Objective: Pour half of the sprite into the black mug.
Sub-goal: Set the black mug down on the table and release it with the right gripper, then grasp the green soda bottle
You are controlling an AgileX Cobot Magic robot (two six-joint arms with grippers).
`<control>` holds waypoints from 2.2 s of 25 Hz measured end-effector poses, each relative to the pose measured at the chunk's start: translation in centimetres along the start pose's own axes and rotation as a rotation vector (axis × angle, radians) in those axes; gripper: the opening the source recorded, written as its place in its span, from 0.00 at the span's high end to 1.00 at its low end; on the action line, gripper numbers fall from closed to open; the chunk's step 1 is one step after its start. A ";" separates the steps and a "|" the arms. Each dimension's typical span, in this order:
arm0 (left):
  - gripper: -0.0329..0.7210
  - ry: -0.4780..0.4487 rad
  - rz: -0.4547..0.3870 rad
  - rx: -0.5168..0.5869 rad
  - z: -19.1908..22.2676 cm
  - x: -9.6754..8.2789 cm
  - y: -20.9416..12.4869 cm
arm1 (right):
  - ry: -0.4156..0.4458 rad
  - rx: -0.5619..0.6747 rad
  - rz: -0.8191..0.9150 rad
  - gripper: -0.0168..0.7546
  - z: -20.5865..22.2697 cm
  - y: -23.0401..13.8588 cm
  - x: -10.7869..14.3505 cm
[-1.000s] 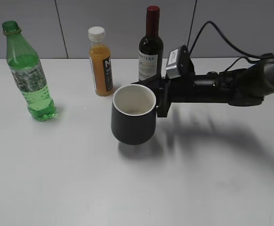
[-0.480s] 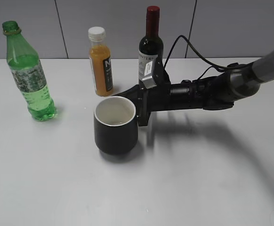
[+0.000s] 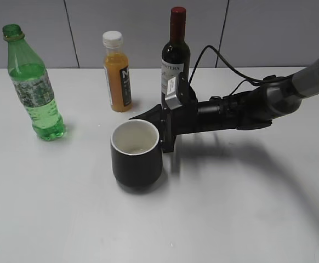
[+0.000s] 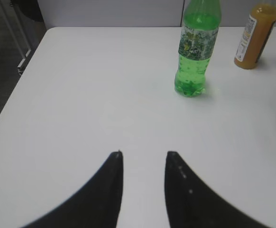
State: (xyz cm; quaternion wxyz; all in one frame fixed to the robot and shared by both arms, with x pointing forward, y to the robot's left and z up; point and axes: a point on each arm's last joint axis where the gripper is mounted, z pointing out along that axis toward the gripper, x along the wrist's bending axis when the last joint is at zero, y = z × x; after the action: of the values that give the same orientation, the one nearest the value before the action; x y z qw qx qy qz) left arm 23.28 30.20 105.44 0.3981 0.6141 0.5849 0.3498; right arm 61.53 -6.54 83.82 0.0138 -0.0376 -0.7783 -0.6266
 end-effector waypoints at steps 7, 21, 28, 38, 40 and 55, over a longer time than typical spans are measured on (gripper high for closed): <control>0.64 0.000 0.000 0.000 0.0 0.0 0.0 | 0.002 0.008 0.022 0.93 0.2 -1.1 0.1; 0.64 0.000 0.000 0.000 0.0 0.0 0.0 | 0.000 -0.008 0.025 0.87 0.2 -1.0 0.1; 0.64 0.000 0.000 0.000 0.0 0.0 0.0 | -0.007 -0.012 0.032 0.79 -0.7 -1.1 -0.4; 0.64 0.000 0.000 0.000 0.0 0.0 0.0 | 0.002 -0.003 0.024 0.72 -1.8 -1.4 -0.8; 0.64 0.000 0.000 0.000 0.0 0.0 0.0 | -0.013 -0.001 0.028 0.71 -2.6 -1.5 -1.2; 0.64 0.000 0.000 0.000 0.0 0.0 0.0 | -0.054 0.047 0.091 0.68 -7.5 -2.7 -3.0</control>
State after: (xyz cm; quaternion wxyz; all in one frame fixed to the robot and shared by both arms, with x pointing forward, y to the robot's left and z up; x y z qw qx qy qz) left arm 23.28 30.20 105.44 0.3981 0.6141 0.5849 0.3498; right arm 64.08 -14.52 82.57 0.0220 -0.0895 -0.7903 -0.6057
